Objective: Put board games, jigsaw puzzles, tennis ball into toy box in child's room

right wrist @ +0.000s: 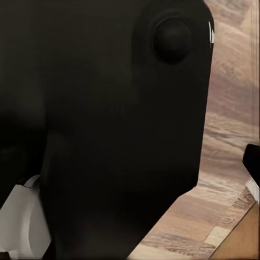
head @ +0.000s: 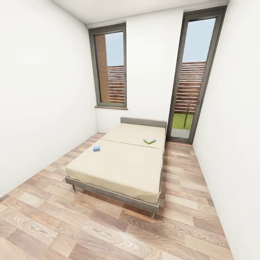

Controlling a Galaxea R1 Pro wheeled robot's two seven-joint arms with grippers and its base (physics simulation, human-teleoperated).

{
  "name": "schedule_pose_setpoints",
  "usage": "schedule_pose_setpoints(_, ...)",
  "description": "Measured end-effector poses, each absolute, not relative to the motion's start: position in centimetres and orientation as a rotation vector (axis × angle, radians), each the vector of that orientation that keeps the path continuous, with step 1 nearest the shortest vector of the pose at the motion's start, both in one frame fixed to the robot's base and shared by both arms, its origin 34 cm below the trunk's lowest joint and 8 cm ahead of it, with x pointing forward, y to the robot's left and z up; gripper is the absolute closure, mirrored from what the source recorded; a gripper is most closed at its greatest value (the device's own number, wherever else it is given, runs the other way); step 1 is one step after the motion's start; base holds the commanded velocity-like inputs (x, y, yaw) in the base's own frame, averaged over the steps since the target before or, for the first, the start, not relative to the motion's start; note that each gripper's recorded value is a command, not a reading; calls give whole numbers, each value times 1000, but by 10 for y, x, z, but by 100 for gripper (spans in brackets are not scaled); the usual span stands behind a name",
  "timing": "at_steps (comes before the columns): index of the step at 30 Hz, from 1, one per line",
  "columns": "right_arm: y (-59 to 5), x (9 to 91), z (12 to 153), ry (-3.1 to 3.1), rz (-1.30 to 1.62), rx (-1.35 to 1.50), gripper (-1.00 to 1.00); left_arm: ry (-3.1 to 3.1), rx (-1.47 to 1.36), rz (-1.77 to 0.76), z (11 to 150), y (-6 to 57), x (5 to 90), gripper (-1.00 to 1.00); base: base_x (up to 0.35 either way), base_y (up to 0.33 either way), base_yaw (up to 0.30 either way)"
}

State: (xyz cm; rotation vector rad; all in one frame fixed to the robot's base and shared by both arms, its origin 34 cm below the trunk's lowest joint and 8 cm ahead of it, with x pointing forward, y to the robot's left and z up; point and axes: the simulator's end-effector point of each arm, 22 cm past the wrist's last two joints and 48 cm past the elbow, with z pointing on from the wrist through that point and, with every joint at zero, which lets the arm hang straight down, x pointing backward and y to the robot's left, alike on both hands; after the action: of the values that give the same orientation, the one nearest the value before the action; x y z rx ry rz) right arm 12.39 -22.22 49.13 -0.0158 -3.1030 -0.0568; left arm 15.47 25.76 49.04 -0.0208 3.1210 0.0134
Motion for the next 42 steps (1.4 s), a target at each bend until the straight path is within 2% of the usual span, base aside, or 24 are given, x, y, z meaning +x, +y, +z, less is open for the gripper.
schedule_pose_setpoints(19, -237, 122, 518, -3102, -28, -18, -100, 3000, -86, 244, 526, 331, 218, -100, 0, 0, 2)
schedule_pose_setpoints(37, -235, 126, 542, -3128, -29, -32, -100, 2949, -210, 260, 555, 342, 257, -100, 0, 0, 0)
schedule_pose_setpoints(42, -234, 152, 548, -3183, -33, -80, -100, 2930, -216, 256, 564, 343, 276, -100, 0, 0, 0)
